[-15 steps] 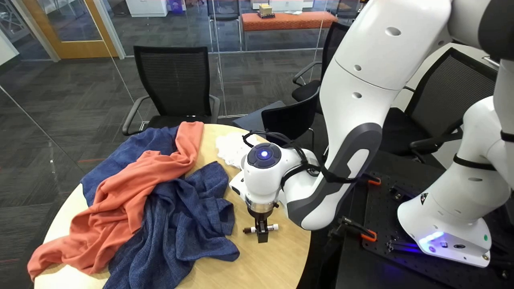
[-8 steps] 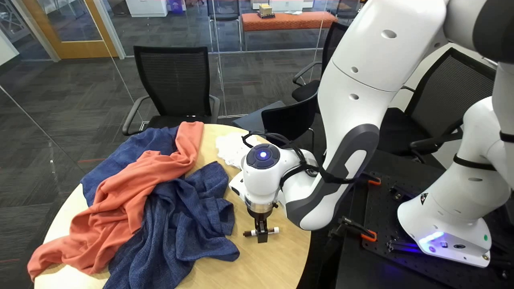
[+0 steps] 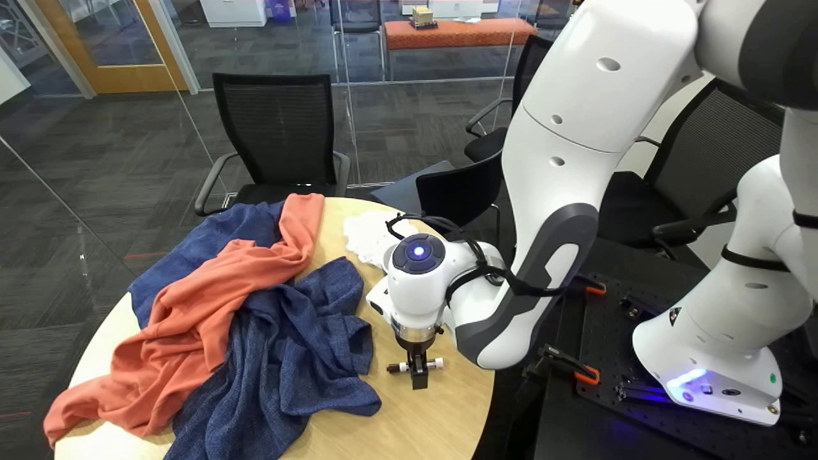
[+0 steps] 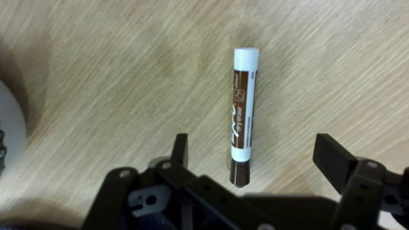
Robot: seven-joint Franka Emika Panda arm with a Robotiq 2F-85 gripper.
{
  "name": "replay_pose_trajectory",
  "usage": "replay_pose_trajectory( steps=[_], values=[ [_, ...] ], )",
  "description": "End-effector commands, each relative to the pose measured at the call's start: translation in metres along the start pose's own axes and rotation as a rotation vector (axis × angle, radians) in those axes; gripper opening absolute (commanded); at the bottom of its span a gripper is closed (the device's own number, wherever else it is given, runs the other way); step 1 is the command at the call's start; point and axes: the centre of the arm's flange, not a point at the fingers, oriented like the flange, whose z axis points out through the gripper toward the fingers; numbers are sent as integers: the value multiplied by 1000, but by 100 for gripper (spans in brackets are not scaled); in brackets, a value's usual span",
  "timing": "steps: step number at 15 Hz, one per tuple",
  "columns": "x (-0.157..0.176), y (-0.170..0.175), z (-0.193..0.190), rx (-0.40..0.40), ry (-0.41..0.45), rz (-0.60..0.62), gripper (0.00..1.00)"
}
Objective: Remove the black marker from the mug, put the marker back in the mug
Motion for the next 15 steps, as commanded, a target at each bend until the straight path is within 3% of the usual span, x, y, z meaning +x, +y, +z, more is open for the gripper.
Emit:
replay_pose_trajectory(
  steps=[1, 13, 14, 15],
  values=[
    [6, 6, 7, 11, 29, -14, 100],
    [19, 9, 30, 4, 25, -7, 100],
    [19, 9, 32, 3, 22, -7, 75],
    [18, 10, 33, 3, 21, -5, 74]
  ],
)
